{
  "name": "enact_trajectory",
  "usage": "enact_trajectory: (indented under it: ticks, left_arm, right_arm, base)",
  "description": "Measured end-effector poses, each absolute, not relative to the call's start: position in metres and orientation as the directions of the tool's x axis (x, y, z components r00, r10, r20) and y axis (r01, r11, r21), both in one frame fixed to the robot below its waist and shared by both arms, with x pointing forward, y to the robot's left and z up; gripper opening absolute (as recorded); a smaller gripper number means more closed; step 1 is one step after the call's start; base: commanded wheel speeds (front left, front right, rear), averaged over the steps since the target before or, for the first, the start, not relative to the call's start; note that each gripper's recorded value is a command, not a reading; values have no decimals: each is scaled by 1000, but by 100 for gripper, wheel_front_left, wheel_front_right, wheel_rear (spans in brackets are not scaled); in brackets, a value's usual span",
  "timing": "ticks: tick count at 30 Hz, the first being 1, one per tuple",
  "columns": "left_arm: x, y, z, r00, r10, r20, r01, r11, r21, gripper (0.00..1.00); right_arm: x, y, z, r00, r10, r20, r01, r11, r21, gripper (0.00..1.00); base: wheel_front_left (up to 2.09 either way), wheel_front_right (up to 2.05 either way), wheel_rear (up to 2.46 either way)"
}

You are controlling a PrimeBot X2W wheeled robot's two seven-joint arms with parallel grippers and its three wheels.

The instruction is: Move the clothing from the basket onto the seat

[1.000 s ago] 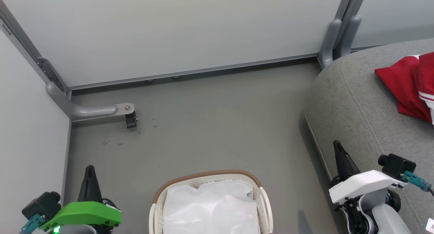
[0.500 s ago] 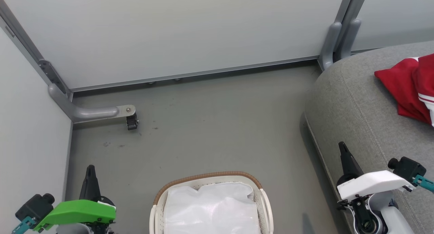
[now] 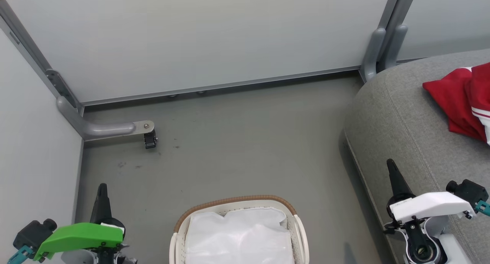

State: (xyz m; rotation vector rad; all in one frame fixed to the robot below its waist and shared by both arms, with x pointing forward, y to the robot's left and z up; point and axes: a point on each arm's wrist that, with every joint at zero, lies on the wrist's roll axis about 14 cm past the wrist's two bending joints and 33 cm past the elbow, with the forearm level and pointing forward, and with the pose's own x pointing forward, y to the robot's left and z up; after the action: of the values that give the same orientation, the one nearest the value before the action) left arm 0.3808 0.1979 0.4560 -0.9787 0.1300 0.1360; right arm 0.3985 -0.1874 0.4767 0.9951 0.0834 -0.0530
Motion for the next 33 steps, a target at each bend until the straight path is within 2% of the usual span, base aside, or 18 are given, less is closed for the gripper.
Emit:
enact_trajectory:
  ticks: [33]
  left_arm:
    - [385,197,476,993,21,-112,-114,264,-958,0]
  right_arm:
    - [395,-195,490,998,-7,-63,62,260,964,0]
  base:
    - [0,0,0]
